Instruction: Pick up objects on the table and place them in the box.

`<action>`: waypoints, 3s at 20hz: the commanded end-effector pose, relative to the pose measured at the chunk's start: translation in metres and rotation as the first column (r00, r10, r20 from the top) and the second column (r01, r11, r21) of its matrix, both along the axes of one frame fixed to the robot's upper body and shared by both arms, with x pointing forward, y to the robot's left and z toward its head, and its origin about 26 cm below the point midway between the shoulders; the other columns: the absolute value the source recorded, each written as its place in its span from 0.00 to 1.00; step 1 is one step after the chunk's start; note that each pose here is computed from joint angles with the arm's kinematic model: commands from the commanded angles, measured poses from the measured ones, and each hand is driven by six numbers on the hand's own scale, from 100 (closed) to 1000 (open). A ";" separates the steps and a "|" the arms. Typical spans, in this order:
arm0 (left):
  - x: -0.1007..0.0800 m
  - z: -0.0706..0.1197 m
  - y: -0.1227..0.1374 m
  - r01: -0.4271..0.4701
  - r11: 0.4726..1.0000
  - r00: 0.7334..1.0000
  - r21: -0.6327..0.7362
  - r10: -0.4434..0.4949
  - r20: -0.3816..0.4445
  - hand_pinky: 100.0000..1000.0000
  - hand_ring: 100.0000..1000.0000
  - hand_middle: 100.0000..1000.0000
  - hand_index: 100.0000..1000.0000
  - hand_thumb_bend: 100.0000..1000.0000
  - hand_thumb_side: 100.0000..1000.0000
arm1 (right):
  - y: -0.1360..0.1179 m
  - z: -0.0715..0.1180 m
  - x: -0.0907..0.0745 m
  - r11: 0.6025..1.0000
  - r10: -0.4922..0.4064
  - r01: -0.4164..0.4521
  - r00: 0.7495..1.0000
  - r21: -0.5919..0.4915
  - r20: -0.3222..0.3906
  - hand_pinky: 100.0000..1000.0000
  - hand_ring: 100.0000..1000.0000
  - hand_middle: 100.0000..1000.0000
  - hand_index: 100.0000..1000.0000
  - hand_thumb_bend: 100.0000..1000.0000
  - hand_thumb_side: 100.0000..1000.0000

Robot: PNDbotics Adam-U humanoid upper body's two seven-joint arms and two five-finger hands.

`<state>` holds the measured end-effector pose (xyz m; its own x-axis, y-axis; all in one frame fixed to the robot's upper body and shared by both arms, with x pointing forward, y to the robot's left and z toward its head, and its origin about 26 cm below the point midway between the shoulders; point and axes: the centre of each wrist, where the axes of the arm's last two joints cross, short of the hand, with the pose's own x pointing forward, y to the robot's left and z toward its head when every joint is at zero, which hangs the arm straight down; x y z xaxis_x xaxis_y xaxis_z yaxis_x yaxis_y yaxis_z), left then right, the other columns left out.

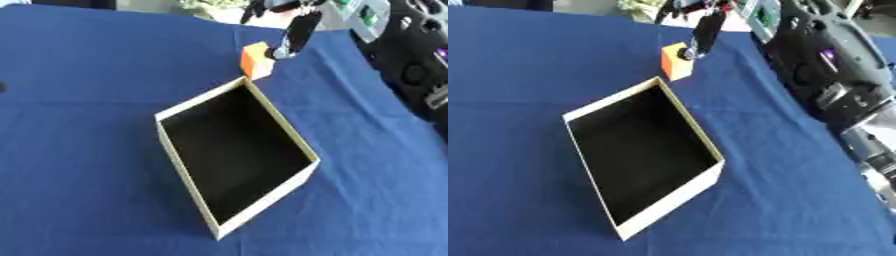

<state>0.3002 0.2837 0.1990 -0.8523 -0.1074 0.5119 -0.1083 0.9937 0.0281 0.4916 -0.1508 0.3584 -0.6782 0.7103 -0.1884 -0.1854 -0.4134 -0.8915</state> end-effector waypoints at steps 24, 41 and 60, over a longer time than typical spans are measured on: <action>-0.003 0.005 -0.001 0.013 0.999 1.000 0.037 -0.014 0.006 0.29 0.44 0.46 0.62 0.00 0.65 | -0.012 0.010 0.006 0.996 -0.032 0.031 0.999 -0.080 -0.007 0.99 1.00 1.00 1.00 0.24 0.22; -0.002 0.005 -0.004 0.028 0.998 1.000 0.052 -0.028 0.000 0.29 0.44 0.45 0.62 0.00 0.66 | -0.015 0.009 0.010 0.993 -0.111 0.107 0.990 0.048 0.089 0.98 1.00 0.98 1.00 0.23 0.26; -0.002 0.005 -0.006 0.042 0.997 0.999 0.064 -0.041 -0.011 0.29 0.44 0.45 0.62 0.00 0.67 | -0.010 0.019 0.006 0.980 -0.106 0.079 0.984 0.184 0.145 0.84 0.85 0.47 0.75 0.00 0.50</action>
